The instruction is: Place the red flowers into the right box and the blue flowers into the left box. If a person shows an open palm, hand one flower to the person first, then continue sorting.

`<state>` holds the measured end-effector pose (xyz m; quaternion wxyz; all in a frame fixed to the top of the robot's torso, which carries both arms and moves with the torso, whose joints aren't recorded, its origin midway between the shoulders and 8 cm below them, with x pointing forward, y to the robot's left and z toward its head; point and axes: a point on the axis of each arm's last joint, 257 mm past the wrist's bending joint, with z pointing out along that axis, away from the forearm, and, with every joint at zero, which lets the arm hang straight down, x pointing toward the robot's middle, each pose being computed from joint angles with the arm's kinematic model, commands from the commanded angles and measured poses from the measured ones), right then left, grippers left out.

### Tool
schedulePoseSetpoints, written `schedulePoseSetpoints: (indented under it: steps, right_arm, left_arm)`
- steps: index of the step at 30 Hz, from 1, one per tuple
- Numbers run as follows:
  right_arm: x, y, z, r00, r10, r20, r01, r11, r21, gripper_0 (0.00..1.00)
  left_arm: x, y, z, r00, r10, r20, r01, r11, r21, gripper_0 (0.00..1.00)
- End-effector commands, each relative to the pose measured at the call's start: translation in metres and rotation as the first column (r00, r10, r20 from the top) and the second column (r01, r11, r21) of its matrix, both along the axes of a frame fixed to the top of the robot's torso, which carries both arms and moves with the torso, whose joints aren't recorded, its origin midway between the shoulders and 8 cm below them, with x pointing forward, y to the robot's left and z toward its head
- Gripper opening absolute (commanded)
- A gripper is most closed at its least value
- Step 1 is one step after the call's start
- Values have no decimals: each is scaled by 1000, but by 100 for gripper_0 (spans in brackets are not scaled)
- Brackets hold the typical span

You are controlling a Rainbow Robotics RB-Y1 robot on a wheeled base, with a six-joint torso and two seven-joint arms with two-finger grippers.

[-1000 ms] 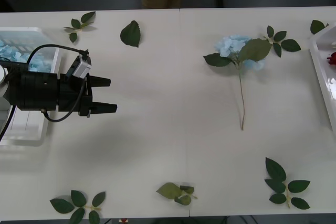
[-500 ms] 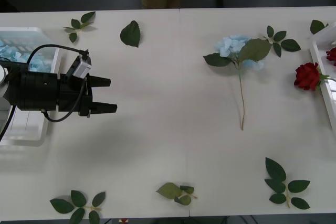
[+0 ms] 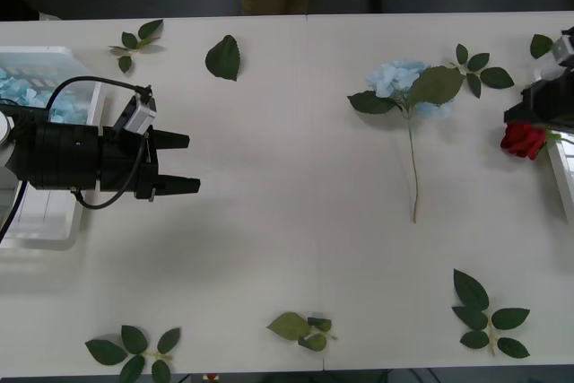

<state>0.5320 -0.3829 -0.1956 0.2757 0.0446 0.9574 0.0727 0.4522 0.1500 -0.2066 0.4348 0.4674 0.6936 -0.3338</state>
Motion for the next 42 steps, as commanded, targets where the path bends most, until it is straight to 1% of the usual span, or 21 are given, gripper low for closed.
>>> schedulePoseSetpoints:
  steps: [1,8,13,19,20,22,30,36,38,39,41,42]
  right_arm:
    - [15,75,-23,997,74,38,-75,997,28,63]
    - [33,140,-48,992,66,110,-76,993,90,63]
    - [40,165,-57,985,89,150,-97,994,51,64]
    - [48,175,-61,981,62,185,-65,998,8,64]
    - [50,177,-60,979,63,195,-63,998,-4,66]
    - [53,179,-62,977,54,206,-52,999,-17,66]
    - [73,184,-69,962,39,271,-39,999,-4,66]
    - [82,181,-80,958,40,283,-36,999,-18,66]
    - [83,180,-83,958,39,285,-35,999,-20,51]
    - [83,179,-85,958,38,283,-32,999,-23,28]
    - [83,179,-85,959,35,281,-31,999,-19,0]
    - [83,179,-85,959,35,281,-31,999,-18,0]
  left_arm:
    - [-6,-11,1,999,5,-41,-6,999,-32,100]
    - [-6,-11,1,999,5,-41,-6,999,-32,100]
    - [-6,-11,1,999,5,-41,-6,999,-32,100]
    - [-6,-11,1,999,5,-41,-6,999,-32,100]
    - [-6,-11,1,999,5,-41,-6,999,-32,100]
    - [-6,-11,1,999,5,-41,-6,999,-32,100]
    - [-6,-11,1,999,5,-41,-6,999,-32,100]
    - [-6,-11,1,999,5,-41,-6,999,-32,100]
    - [-6,-11,1,999,5,-41,-6,999,-32,100]
    - [-6,-11,1,999,5,-41,-6,999,-32,100]
    - [-6,-11,1,999,5,-41,-6,999,-32,100]
    - [-6,-11,1,999,5,-41,-6,999,-32,100]
